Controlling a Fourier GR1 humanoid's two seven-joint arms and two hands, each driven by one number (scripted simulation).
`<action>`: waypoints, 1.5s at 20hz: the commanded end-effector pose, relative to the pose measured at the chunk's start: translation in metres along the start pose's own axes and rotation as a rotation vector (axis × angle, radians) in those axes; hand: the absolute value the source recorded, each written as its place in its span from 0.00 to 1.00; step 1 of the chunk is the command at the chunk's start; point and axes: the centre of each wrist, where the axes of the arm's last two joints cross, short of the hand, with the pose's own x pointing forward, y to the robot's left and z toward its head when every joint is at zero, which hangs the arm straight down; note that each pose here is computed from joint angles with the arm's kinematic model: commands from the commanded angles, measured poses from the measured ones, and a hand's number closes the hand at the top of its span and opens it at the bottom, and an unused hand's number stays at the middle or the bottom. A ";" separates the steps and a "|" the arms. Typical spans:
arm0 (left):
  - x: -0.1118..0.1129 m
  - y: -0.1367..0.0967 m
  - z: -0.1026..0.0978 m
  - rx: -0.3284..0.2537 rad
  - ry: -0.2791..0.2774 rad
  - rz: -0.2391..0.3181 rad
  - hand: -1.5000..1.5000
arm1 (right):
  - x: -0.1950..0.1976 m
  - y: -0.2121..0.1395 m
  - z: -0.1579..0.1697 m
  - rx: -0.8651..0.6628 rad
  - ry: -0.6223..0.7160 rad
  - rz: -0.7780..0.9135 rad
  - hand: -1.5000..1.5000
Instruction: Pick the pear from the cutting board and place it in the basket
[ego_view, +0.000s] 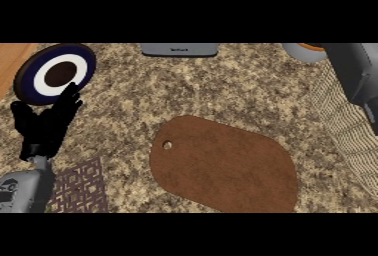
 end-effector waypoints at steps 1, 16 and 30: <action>0.008 0.007 0.006 -0.016 0.002 0.004 0.50 | -0.019 0.012 -0.010 -0.015 0.209 0.034 1.00; 0.004 0.030 -0.003 0.042 0.027 0.010 0.50 | -0.126 0.059 -0.026 -0.002 0.209 -0.001 1.00; 0.008 0.015 0.004 0.033 0.025 0.023 0.50 | -0.168 0.044 -0.034 -0.090 0.268 -0.096 0.00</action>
